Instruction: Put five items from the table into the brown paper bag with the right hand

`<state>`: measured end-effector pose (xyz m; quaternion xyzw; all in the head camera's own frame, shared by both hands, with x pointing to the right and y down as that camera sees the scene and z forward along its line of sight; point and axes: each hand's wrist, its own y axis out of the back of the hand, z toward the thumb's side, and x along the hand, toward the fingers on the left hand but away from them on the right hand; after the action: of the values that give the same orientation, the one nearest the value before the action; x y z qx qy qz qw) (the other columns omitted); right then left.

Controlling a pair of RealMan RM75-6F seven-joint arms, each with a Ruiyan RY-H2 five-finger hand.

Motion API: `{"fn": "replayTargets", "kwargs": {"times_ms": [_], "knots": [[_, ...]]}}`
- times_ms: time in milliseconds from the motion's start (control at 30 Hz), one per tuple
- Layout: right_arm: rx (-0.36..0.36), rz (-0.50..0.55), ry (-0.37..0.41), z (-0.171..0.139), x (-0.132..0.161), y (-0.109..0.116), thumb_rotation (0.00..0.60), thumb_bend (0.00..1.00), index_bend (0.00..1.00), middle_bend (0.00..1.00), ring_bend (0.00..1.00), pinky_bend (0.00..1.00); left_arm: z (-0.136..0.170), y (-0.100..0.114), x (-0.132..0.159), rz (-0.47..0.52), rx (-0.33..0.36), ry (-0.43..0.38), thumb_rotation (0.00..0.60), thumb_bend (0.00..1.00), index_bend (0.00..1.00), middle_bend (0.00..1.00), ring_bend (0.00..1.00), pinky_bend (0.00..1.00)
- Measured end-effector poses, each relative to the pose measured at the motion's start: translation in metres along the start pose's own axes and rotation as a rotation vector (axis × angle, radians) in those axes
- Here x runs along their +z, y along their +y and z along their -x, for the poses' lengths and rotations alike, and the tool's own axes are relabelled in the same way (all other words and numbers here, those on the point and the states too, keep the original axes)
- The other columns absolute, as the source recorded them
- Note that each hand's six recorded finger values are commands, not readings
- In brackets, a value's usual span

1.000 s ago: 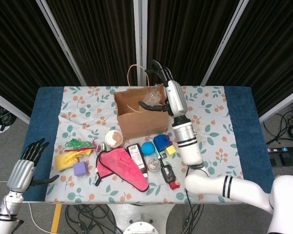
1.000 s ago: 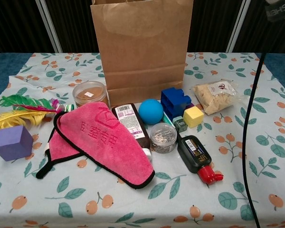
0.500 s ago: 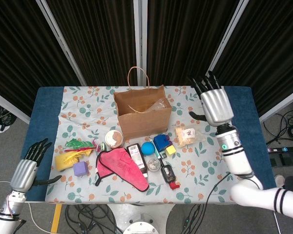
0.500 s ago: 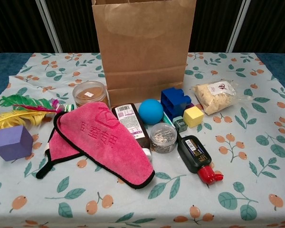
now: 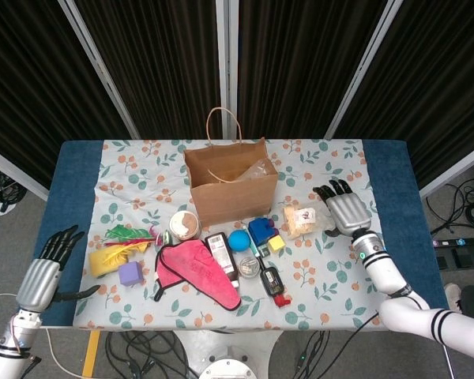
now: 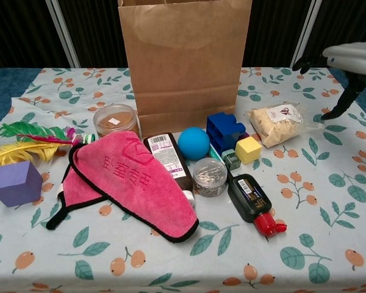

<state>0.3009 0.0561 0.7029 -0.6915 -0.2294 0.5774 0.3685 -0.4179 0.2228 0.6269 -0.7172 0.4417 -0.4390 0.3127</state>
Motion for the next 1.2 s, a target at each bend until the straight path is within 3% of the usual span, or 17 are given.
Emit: {"fn": "replayTargets", "kwargs": {"times_ms": [300,433,533,633,733,900,1100,1200], "knots": [[0.031,0.031,0.018,0.025,0.022,-0.024,0.6,0.0,0.07,0.12,0.0,0.0,0.002,0.003,-0.003,-0.008,0.005,0.009,0.395,0.0,0.09,0.07,0.03,0.07],[0.046,0.021,0.004,0.034,0.026,-0.032,0.6,0.0,0.08,0.2,0.02,0.0,0.002,0.005,-0.005,-0.009,0.009,0.015,0.394,0.0,0.09,0.07,0.03,0.07],[0.06,-0.001,-0.003,0.039,0.031,-0.04,0.6,0.0,0.19,0.28,0.1,0.02,0.002,0.005,-0.005,-0.009,0.01,0.017,0.394,0.0,0.09,0.07,0.03,0.07],[0.056,-0.011,0.0,0.041,0.039,-0.046,0.6,0.01,0.34,0.39,0.21,0.11,0.002,0.006,-0.006,-0.006,0.012,0.02,0.393,0.0,0.09,0.07,0.03,0.07],[0.036,-0.02,0.0,0.041,0.041,-0.045,0.6,0.07,0.47,0.48,0.31,0.19,0.002,0.006,-0.005,-0.007,0.013,0.016,0.395,0.0,0.09,0.07,0.03,0.07],[-0.054,-0.027,0.005,0.036,0.039,-0.027,0.6,0.13,0.55,0.54,0.37,0.25,0.003,0.007,-0.003,-0.003,0.012,0.013,0.394,0.0,0.09,0.07,0.03,0.07],[-0.194,0.005,0.019,0.017,0.031,0.025,0.6,0.14,0.56,0.54,0.38,0.26,0.002,0.005,0.001,0.008,0.009,-0.001,0.395,0.0,0.09,0.07,0.03,0.07],[-0.279,0.036,0.031,0.002,0.028,0.065,0.6,0.14,0.56,0.54,0.38,0.26,0.002,0.002,0.004,0.012,0.003,-0.008,0.393,0.0,0.09,0.07,0.03,0.07]]}}
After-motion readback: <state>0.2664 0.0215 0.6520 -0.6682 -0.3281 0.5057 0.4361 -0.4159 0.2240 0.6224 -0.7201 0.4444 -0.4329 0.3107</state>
